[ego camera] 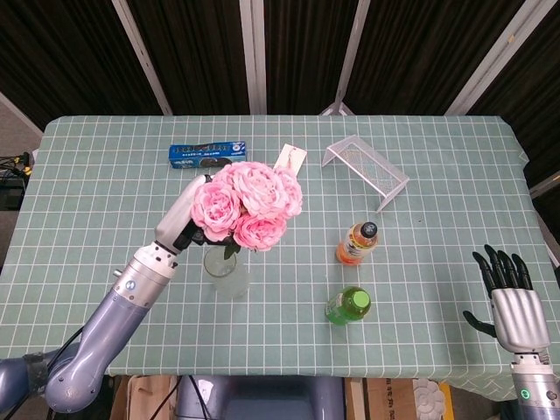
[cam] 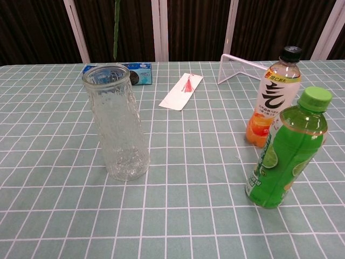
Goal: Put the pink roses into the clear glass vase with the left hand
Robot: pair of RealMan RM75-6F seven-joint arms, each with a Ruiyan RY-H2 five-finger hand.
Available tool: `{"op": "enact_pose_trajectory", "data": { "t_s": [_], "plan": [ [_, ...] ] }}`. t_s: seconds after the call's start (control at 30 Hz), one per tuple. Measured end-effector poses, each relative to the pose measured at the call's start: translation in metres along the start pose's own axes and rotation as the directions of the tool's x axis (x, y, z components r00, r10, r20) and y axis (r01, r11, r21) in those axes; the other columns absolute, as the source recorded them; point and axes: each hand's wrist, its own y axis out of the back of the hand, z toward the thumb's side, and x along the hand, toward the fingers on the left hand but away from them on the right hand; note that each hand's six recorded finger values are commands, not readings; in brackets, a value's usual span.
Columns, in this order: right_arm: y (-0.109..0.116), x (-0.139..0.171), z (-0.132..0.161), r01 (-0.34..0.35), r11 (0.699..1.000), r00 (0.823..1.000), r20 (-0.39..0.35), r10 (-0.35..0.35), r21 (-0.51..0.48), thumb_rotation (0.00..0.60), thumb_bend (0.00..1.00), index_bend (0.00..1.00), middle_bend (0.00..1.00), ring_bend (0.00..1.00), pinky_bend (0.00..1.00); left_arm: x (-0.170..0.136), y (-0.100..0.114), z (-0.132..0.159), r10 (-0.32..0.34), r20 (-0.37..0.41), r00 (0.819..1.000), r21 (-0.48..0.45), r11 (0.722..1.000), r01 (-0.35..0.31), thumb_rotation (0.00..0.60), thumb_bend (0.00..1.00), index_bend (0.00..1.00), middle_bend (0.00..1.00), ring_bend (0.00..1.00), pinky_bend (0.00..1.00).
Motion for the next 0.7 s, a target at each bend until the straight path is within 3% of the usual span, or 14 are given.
{"op": "enact_pose_trajectory", "data": {
  "t_s": [0.23,0.7],
  "plan": [
    [0.0,0.0,0.0,0.0,1.0,1.0,0.0,0.0,-0.002,0.6,0.15,0.1,0.04,0.01,0.0,-0.008,-0.005,-0.006,-0.03,-0.026,0.999,-0.049,0.998,0.029,0.6,0.42,0.38,0.45,0.3,0.28],
    [0.001,0.0,-0.002,0.002,1.0,1.0,0.004,-0.002,-0.01,0.6,0.15,0.1,0.04,0.01,0.0,-0.021,-0.011,-0.045,-0.065,-0.056,0.996,0.002,0.998,0.065,0.6,0.42,0.38,0.44,0.28,0.26]
  ]
}}
